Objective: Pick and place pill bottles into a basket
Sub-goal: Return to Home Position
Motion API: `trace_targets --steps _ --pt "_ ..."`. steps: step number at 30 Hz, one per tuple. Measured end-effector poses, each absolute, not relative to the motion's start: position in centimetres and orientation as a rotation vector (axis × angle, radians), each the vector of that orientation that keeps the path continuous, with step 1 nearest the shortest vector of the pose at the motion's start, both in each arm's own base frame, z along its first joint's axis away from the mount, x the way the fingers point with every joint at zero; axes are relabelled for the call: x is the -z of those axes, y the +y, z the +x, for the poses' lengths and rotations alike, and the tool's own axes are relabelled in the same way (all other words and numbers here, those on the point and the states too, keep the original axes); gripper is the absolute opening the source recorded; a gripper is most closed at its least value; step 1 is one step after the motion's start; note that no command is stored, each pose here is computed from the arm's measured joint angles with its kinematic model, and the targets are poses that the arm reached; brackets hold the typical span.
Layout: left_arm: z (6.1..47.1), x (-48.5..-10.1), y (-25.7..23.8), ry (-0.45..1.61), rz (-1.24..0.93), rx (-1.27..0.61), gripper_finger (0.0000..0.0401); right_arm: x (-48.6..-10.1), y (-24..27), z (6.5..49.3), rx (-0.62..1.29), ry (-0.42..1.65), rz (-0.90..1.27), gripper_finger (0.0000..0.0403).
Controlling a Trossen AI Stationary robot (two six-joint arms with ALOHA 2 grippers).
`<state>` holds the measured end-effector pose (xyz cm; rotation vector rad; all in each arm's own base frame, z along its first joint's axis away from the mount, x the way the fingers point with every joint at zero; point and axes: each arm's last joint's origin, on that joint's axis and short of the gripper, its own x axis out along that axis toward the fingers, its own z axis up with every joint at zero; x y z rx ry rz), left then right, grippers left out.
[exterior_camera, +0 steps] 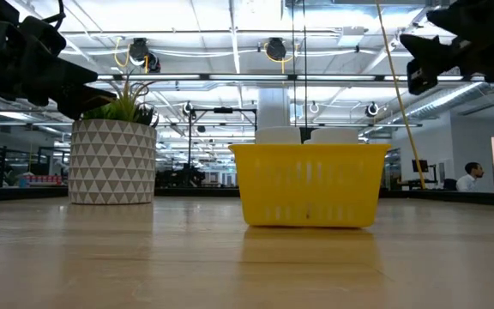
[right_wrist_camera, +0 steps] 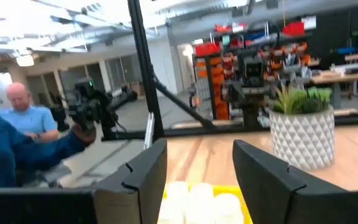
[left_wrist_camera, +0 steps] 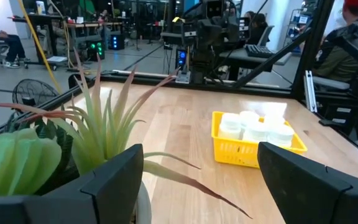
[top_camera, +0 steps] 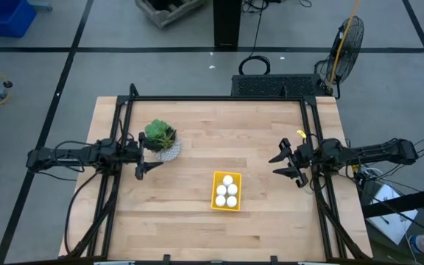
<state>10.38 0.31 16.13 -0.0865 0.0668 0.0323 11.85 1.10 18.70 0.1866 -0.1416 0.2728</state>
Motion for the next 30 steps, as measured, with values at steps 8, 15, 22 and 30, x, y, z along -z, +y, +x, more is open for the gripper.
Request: trace_targets --steps 8,15,22,30 --pt "10.4 -16.1 0.3 0.068 -0.085 -0.032 0.0328 -18.3 1.0 10.6 -0.227 -0.086 0.118 0.0175" --pt "10.4 -16.1 0.3 0.072 -0.086 -0.032 0.0318 -18.0 0.7 10.1 -0.144 -0.077 0.086 0.0176" --pt "10.4 -16.0 0.3 0.086 -0.088 -0.033 0.0317 -18.2 0.5 10.1 -0.085 -0.122 0.081 0.0176" --pt "10.4 -15.9 0.3 0.091 -0.042 -0.031 0.0317 -18.4 0.5 10.1 -0.076 -0.139 0.110 0.0176"
